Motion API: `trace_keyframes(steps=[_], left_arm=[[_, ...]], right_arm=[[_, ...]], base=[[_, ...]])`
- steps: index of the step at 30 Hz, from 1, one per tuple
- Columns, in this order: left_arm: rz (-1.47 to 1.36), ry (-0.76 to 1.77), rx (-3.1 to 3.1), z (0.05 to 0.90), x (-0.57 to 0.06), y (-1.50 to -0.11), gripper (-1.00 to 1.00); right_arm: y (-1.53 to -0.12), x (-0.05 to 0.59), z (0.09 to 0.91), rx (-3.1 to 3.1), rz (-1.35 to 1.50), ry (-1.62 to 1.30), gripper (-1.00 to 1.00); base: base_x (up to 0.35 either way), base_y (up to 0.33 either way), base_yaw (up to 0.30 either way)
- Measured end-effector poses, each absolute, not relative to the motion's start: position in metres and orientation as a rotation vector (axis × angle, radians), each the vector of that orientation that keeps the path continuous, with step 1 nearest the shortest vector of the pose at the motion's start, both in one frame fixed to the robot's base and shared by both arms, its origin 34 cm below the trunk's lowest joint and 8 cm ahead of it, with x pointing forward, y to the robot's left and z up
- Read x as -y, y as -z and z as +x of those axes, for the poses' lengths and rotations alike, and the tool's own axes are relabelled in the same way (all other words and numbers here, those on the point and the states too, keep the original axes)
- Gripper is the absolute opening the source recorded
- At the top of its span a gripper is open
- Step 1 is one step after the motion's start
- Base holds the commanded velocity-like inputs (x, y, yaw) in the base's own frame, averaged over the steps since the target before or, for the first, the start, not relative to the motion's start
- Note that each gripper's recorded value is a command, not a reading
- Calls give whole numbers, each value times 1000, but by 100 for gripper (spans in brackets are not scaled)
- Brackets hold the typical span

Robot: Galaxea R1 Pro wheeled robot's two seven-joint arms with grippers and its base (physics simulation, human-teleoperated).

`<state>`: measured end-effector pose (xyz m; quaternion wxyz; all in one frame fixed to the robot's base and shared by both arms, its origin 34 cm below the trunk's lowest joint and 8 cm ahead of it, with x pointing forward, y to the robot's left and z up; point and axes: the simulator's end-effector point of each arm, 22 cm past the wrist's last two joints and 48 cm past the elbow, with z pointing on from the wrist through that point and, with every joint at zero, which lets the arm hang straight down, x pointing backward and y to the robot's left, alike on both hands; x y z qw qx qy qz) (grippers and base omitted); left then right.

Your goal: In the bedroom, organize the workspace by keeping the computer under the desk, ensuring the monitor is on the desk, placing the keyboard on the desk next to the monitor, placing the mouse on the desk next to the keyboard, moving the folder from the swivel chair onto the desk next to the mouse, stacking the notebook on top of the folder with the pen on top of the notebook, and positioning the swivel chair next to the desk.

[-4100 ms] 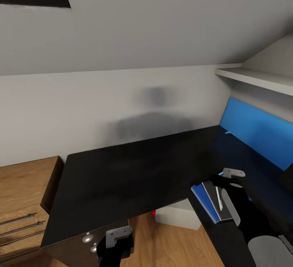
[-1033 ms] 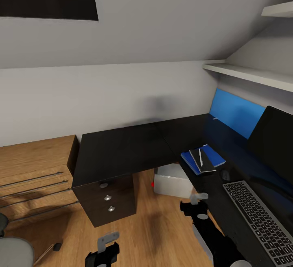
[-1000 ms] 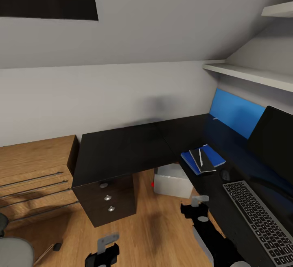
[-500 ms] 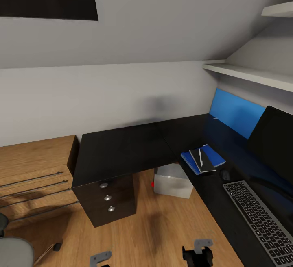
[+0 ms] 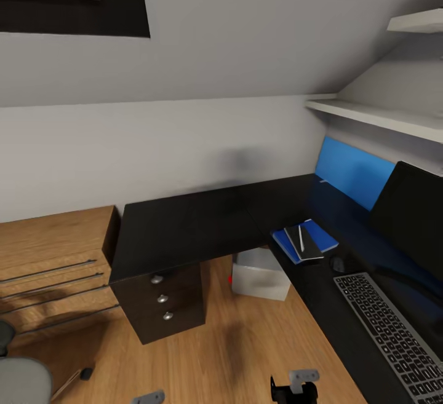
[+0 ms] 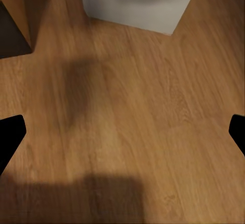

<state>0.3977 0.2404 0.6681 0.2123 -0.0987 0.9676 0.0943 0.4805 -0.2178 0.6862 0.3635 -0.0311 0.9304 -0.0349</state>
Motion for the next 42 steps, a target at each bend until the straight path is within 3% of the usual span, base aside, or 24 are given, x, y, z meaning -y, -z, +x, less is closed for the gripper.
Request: trace_keyframes(steps=[14, 42], left_arm=[[-285, -266, -2681, 397, -243, -669, 100], [-326, -314, -2670, 395, -262, -672, 100]], right_arm=[[-697, 217, 486, -2344, -71, 85, 100], [-709, 223, 496, -2311, -50, 97, 100]], base=[[-233, -88, 70], [-10, -26, 207]])
